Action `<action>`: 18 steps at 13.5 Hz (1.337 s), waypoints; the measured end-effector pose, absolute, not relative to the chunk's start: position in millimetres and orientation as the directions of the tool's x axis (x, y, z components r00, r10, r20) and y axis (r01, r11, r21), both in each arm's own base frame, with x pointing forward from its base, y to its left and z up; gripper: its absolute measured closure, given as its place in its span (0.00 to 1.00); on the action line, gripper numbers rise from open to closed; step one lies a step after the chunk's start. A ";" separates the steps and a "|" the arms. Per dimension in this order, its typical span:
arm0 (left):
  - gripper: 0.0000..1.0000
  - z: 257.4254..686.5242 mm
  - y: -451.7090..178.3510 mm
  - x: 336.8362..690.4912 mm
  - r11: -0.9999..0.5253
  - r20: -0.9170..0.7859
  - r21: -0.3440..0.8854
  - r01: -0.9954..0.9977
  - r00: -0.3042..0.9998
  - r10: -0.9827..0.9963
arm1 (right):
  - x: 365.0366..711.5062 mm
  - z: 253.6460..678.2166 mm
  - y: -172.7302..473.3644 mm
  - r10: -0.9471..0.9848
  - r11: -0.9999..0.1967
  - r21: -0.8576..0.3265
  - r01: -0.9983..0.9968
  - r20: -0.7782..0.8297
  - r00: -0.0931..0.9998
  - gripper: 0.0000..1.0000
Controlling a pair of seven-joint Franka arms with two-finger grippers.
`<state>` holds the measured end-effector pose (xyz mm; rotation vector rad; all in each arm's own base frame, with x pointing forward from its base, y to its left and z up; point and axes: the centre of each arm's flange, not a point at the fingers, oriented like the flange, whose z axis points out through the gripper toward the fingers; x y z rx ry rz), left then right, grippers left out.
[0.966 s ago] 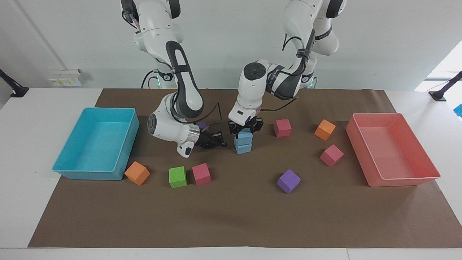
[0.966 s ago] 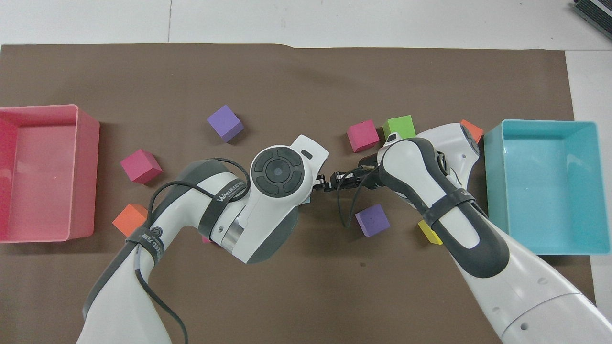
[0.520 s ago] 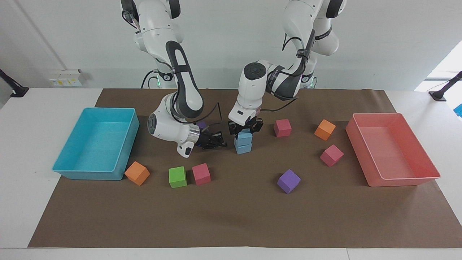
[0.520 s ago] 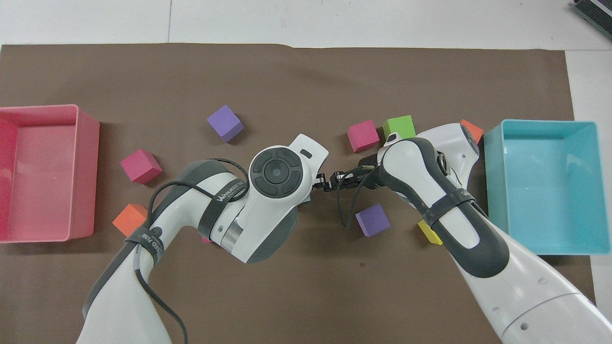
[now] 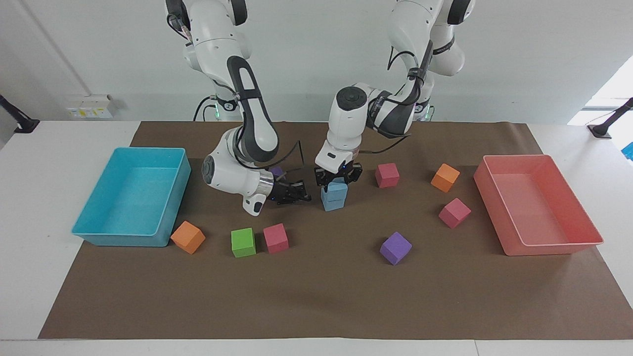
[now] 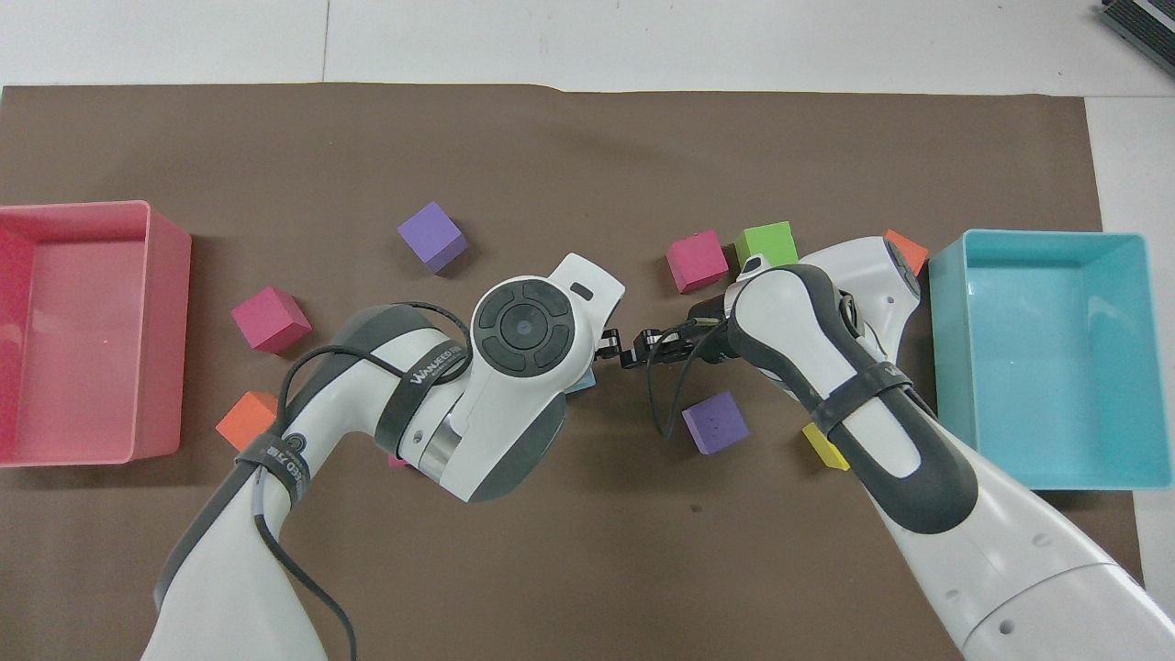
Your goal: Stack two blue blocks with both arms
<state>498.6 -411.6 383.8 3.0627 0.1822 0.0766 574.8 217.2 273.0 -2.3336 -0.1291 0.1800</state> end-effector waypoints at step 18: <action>0.40 376.0 -410.7 495.5 -0.991 0.042 0.072 0.115 0.992 0.118 | 574.8 273.0 216.7 0.148 -0.693 -0.720 0.037 -0.091 0.985 0.99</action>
